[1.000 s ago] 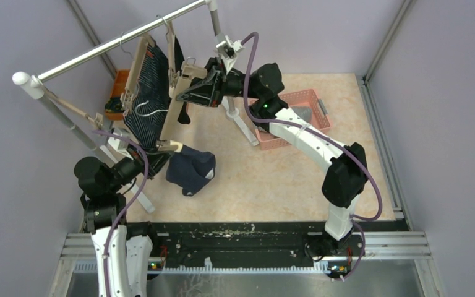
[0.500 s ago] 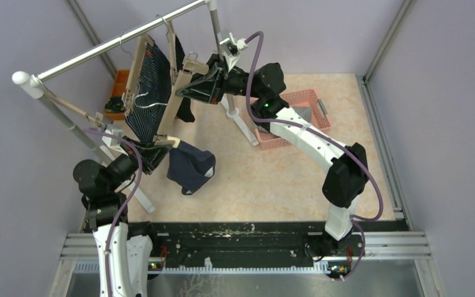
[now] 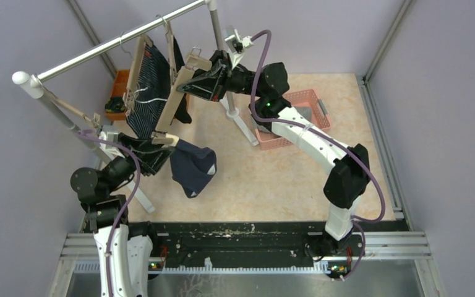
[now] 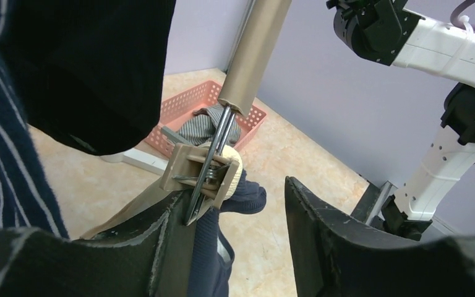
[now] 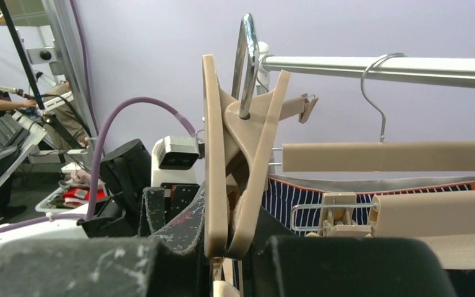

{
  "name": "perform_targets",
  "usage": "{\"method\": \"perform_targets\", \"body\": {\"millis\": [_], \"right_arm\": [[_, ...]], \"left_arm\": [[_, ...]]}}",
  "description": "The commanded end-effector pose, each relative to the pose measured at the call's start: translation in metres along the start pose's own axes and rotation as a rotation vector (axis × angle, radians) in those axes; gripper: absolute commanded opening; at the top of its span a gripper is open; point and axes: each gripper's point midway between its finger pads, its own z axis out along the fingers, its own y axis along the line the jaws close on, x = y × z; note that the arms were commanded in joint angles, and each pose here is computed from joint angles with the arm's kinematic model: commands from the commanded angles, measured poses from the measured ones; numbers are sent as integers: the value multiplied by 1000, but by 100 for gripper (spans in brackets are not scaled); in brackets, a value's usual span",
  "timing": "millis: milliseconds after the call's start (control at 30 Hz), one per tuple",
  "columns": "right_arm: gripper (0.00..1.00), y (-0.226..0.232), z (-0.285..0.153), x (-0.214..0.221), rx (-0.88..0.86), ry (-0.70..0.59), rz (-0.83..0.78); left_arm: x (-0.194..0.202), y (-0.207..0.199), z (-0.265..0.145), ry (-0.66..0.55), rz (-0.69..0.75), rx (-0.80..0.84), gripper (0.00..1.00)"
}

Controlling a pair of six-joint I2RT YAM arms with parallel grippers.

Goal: Remove the underwear clipped to the hanger

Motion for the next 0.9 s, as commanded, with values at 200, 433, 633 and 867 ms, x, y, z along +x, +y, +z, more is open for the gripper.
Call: {"method": "perform_targets", "body": {"millis": [200, 433, 633, 867], "right_arm": [[0, 17, 5, -3, -44, 14, -23], [0, 19, 5, -2, -53, 21, -19], [0, 20, 4, -2, -54, 23, -21], [0, 20, 4, 0, -54, 27, -17]], "left_arm": [[-40, -28, 2, -142, 161, 100, 59], [-52, -30, 5, -176, 189, 116, 57], [-64, -31, 4, -242, 211, 100, 57], [-75, -30, -2, -351, 239, 63, 60]]}}
